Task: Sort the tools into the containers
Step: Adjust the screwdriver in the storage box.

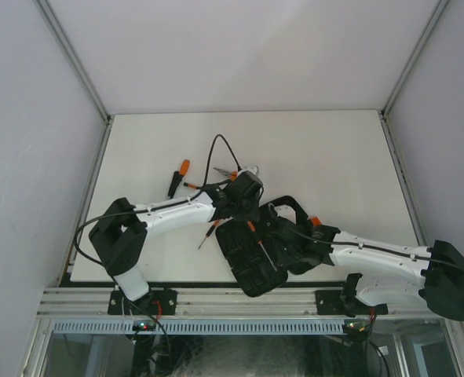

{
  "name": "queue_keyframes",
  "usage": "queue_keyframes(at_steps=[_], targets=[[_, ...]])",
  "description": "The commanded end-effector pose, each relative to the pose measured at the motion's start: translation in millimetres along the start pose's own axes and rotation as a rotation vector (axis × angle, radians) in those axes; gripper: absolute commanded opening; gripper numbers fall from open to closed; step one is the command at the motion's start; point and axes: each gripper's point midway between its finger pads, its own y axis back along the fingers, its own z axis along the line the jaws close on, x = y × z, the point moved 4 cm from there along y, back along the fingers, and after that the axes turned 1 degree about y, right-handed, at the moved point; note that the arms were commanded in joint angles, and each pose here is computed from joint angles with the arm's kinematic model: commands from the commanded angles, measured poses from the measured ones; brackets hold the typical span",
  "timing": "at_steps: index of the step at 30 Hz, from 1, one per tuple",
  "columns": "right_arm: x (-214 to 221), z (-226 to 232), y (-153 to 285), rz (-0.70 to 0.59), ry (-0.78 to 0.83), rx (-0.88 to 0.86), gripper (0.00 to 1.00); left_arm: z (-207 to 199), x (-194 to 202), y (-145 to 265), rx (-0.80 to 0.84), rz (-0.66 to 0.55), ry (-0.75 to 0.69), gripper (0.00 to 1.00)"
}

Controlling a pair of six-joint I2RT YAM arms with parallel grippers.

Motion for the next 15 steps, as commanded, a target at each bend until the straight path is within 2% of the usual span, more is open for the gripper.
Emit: queue_keyframes(at_steps=[1, 7, 15], targets=[[-8.4, 3.8, 4.5, -0.057, -0.043, -0.048, 0.15, 6.4, 2.2, 7.3, 0.029, -0.05, -0.18, 0.37], [-4.8, 1.5, 4.0, -0.053, -0.078, -0.07, 0.15, 15.4, 4.3, 8.4, 0.026, -0.056, -0.299, 0.42], [-2.6, 5.2, 1.1, -0.036, -0.078, -0.086, 0.15, 13.0, 3.2, 1.1, 0.041, -0.061, -0.34, 0.43]])
